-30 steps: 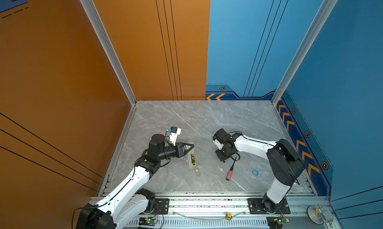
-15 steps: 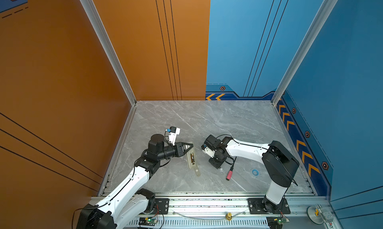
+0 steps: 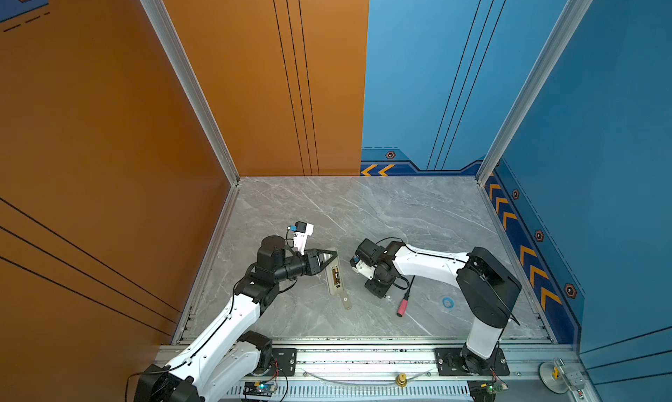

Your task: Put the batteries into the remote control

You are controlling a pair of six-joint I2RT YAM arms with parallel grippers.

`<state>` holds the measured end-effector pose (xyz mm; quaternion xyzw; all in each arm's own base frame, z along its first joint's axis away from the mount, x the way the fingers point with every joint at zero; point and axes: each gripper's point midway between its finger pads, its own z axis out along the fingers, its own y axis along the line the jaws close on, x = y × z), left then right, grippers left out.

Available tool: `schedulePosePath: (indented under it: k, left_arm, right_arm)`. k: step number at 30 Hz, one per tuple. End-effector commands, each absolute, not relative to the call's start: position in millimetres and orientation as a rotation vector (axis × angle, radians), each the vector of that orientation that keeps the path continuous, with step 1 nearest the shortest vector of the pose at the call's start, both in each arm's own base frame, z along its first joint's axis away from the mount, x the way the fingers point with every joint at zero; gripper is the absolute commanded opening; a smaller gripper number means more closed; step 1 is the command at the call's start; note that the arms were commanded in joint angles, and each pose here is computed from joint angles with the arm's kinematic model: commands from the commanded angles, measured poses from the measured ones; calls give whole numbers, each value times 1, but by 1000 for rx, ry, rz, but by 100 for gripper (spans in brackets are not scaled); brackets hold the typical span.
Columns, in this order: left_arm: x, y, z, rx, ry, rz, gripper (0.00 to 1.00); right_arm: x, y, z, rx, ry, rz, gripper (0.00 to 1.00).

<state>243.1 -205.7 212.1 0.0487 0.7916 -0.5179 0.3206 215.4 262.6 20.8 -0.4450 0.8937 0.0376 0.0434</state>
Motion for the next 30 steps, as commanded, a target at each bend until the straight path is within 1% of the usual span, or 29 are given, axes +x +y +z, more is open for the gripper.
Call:
schedulePosePath:
  k: [1, 5, 8, 13, 15, 17, 19, 21, 24, 27, 30]
  left_arm:
    - [241, -205, 215, 142, 2065, -1368, 0]
    - [241, -204, 217, 151, 2057, -1368, 0]
    - [241, -203, 223, 162, 2038, -1359, 0]
    - [239, -195, 226, 144, 2020, -1305, 0]
    - [240, -187, 220, 117, 2045, -1228, 0]
    - [241, -179, 219, 97, 2046, -1168, 0]
    - [240, -177, 223, 90, 2025, -1161, 0]
    - [239, -174, 228, 86, 2003, -1147, 0]
    - [237, -168, 231, 84, 1992, -1102, 0]
    - [234, -163, 240, 94, 1964, -1072, 0]
    - [230, -161, 244, 116, 1956, -1014, 0]
  right_arm:
    - [216, 263, 28, -1354, 2734, 86, 26]
    - [221, 265, 48, -1238, 2729, 123, 36]
    - [224, 271, 76, -1099, 2709, 206, 42]
    - [227, 271, 122, -750, 2711, 336, 51]
    - [228, 270, 137, -566, 2715, 393, 56]
    - [226, 271, 149, -392, 2725, 461, 57]
    - [226, 270, 155, -195, 2726, 507, 63]
    - [226, 270, 158, 34, 2728, 570, 65]
    - [225, 271, 160, 320, 2705, 635, 71]
    - [223, 267, 151, 659, 2668, 680, 73]
    - [220, 263, 137, 970, 2611, 699, 72]
